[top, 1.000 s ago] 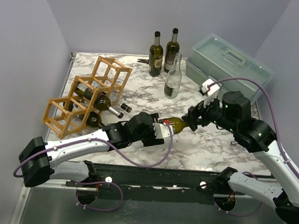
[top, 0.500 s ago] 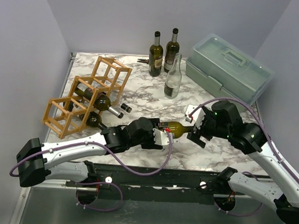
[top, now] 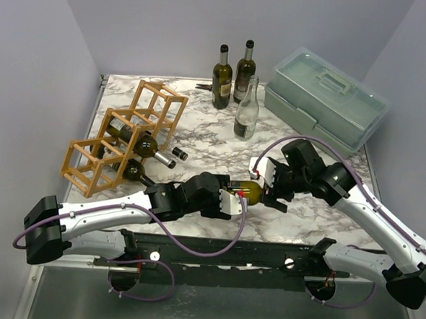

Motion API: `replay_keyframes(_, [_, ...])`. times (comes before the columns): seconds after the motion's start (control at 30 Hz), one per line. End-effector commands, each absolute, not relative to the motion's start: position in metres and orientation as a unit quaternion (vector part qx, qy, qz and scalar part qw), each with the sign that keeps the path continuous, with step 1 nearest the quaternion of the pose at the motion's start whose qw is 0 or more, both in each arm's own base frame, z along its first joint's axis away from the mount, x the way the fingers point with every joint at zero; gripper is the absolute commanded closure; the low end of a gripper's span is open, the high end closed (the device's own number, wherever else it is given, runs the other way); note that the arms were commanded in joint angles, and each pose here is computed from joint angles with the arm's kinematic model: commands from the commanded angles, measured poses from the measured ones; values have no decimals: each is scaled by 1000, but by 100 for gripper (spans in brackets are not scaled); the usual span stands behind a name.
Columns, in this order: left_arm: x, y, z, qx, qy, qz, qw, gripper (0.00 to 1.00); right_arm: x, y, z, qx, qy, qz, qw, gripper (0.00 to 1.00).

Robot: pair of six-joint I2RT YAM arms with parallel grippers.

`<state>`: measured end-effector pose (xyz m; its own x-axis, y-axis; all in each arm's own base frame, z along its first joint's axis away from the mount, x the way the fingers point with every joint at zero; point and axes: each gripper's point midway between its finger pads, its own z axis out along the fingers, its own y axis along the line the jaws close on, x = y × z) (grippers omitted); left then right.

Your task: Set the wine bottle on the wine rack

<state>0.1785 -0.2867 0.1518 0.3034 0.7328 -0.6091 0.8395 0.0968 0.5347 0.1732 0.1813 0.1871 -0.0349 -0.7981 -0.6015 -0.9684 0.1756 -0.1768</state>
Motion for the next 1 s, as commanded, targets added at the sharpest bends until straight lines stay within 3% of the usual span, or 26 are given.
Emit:
replay_keyframes(0.0, [183, -297, 187, 646, 564, -71, 509, 100, 166, 191, 183, -635, 697, 173, 284, 18])
replay_keyframes(0.57, [178, -298, 190, 650, 557, -78, 511, 100, 166, 199, 147, -648, 699, 173, 249, 34])
replay_keyframes(0.73, [176, -300, 191, 651, 556, -88, 510, 100, 166, 205, 149, -644, 691, 185, 270, 53])
replay_keyframes(0.83, [175, -301, 194, 643, 559, -96, 515, 99, 168, 206, 152, -640, 690, 185, 284, 72])
replay_keyframes(0.9, [176, -303, 196, 635, 564, -98, 518, 84, 169, 206, 154, -638, 686, 182, 297, 92])
replay_keyframes(0.93, [176, -304, 197, 633, 566, -102, 519, 73, 171, 205, 154, -637, 684, 178, 307, 99])
replay_keyframes(0.97, [175, -304, 199, 630, 567, -106, 520, 64, 173, 205, 158, -634, 682, 172, 321, 100])
